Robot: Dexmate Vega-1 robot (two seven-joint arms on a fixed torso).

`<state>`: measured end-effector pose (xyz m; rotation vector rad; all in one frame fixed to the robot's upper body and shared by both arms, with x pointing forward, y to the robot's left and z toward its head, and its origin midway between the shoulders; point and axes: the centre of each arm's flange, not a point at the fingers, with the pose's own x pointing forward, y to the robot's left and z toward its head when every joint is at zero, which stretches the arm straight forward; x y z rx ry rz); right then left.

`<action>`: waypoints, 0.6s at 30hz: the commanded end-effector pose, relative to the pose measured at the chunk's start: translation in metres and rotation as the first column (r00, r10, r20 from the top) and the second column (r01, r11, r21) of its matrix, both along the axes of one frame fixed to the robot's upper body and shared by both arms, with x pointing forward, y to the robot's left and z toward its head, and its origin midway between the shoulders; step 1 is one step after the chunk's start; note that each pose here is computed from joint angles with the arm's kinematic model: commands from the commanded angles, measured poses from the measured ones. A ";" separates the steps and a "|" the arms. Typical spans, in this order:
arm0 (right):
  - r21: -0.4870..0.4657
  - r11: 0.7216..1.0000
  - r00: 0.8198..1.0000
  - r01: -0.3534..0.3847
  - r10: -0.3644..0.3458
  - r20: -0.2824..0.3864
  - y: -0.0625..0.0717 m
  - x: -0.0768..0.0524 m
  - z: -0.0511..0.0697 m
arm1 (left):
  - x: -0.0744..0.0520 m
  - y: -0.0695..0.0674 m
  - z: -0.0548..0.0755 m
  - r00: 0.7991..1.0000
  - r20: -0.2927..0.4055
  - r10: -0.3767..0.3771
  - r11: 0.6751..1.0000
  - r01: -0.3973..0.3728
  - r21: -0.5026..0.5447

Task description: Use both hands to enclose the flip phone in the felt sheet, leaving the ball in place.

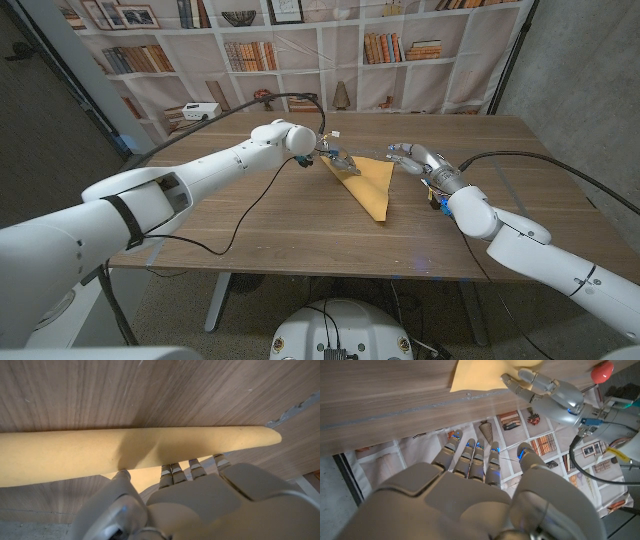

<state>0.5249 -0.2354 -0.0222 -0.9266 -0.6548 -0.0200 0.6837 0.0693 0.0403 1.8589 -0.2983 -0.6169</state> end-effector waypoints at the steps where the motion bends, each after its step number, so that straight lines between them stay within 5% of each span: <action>1: 0.326 0.930 0.980 -0.171 0.127 0.150 -0.046 -0.007 -0.013 | -0.010 0.003 0.005 0.999 0.033 -0.026 0.997 0.029 -0.068; 9: 0.471 0.821 0.945 -0.323 0.250 0.211 -0.056 0.002 -0.022 | -0.022 0.014 0.014 0.996 0.072 -0.057 0.970 0.073 -0.233; 14: 0.500 0.786 0.932 -0.363 0.290 0.219 -0.053 0.006 -0.027 | -0.030 0.032 0.020 0.991 0.105 -0.081 0.889 0.120 -0.443; 18: 0.502 0.782 0.928 -0.370 0.295 0.226 -0.050 0.006 -0.028 | -0.031 0.048 0.021 0.989 0.100 -0.106 0.788 0.145 -0.599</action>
